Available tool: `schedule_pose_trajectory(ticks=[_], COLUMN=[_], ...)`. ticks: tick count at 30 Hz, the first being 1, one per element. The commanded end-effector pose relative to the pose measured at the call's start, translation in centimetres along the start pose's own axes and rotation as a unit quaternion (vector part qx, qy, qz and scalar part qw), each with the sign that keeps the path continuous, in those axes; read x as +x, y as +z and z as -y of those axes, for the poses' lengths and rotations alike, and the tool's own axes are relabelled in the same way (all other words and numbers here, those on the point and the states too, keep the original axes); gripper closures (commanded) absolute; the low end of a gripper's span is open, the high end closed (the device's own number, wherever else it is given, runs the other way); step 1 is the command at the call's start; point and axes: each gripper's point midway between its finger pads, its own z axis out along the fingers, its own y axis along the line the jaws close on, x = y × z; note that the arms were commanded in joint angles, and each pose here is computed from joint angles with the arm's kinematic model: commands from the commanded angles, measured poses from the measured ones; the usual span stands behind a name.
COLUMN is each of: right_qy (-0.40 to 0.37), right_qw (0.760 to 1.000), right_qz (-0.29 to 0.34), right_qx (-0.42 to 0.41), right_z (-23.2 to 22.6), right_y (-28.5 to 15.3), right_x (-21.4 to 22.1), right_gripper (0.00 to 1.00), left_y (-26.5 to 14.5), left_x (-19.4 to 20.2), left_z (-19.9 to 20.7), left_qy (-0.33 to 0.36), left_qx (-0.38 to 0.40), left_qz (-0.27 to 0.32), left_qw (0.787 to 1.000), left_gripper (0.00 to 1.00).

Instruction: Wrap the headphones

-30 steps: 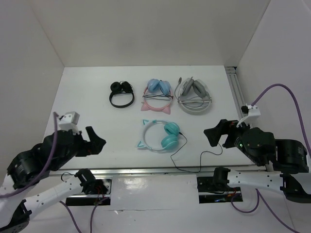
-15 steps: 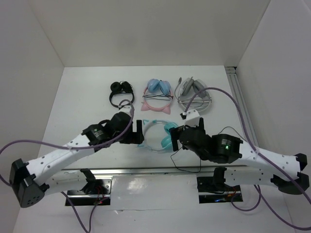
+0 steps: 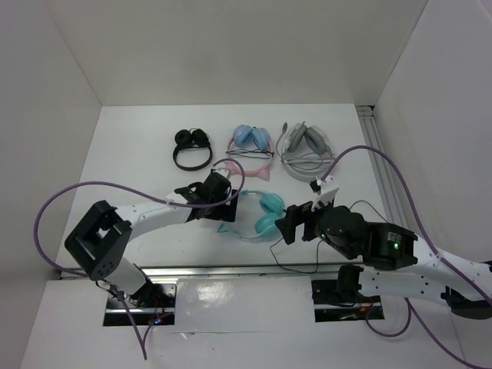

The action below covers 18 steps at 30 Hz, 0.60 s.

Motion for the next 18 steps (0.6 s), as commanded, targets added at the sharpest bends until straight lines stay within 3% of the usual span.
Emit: schedule_pose_trajectory(ticks=[1, 10, 18], right_qy=[0.018, 0.012, 0.010], right_qw=[0.999, 0.999, 0.999], right_qz=[0.012, 0.014, 0.015], right_qx=[-0.039, -0.034, -0.040], right_z=[-1.1, -1.1, -1.6], right_y=[-1.3, -0.6, -0.2], right_x=[-1.4, -0.9, -0.9], right_gripper=[0.00, 0.00, 0.00], left_y=[1.6, 4.6, 5.0], left_x=[-1.9, 0.8, -0.1], left_z=[0.5, -0.7, -0.4], left_qy=[0.013, 0.014, 0.013], left_qx=[0.001, -0.035, -0.033], left_qz=[0.020, -0.027, -0.013], left_qw=[1.000, 0.999, 0.999], left_gripper=[0.01, 0.19, 0.23])
